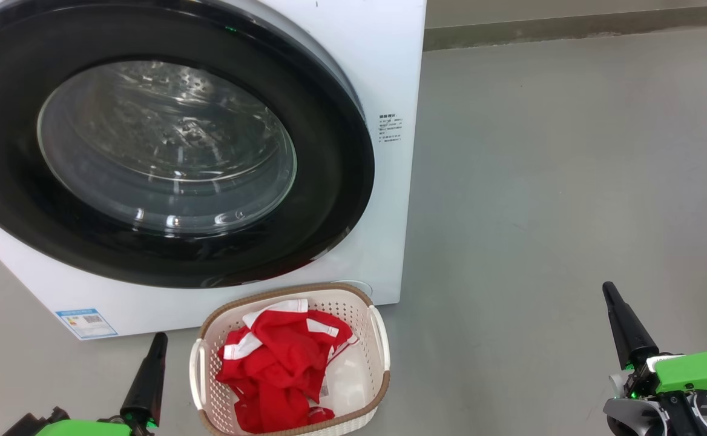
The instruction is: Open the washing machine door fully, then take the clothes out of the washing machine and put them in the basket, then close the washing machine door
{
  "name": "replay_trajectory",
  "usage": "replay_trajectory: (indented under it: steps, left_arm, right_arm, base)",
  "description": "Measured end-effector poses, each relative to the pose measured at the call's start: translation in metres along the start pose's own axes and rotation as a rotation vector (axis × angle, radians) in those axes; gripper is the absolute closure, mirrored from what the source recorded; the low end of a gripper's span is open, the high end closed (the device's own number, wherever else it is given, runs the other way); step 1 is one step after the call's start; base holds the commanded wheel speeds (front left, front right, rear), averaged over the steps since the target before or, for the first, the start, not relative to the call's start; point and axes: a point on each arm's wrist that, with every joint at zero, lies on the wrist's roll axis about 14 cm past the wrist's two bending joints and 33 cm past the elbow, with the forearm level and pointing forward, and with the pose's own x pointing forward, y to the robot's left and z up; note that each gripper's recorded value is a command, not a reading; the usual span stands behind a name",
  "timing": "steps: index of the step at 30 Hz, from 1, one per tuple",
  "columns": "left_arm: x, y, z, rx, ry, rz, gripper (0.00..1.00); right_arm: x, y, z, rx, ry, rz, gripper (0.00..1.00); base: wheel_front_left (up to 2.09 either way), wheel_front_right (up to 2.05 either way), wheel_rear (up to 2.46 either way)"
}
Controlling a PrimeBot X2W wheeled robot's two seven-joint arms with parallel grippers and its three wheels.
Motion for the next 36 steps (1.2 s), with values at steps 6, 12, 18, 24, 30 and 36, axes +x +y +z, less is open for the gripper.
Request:
replay_trajectory:
  steps: [6, 12, 18, 24, 30, 36]
  left_arm:
    - [0.0000, 0.0000, 0.0001, 0.000, 0.000, 0.000, 1.00]
    - [0.0000, 0.0000, 0.0001, 0.000, 0.000, 0.000, 1.00]
    - [0.0000, 0.0000, 0.0003, 0.000, -0.001, 0.000, 1.00]
    - [0.0000, 0.0000, 0.0003, 0.000, -0.001, 0.000, 1.00]
    - [0.0000, 0.0000, 0.0004, 0.000, -0.001, 0.000, 1.00]
    - [0.0000, 0.0000, 0.0005, 0.000, -0.001, 0.000, 1.00]
  right_arm:
    - [0.0000, 0.0001, 0.0000, 0.000, 0.000, 0.000, 1.00]
    - [0.0000, 0.0000, 0.0001, 0.000, 0.000, 0.000, 1.00]
    - [0.0000, 0.0001, 0.0000, 0.000, 0.000, 0.000, 1.00]
    - [0.0000, 0.0000, 0.0001, 0.000, 0.000, 0.000, 1.00]
    - [0.0000, 0.0000, 0.0001, 0.000, 0.000, 0.000, 1.00]
    - [0.0000, 0.0001, 0.0001, 0.000, 0.000, 0.000, 1.00]
  base:
    - [0.00, 0.00, 0.00]
    - [0.00, 0.00, 0.00]
    - [0.00, 0.00, 0.00]
    - [0.00, 0.00, 0.00]
    - [0.00, 0.00, 0.00]
    - [0.00, 0.00, 0.00]
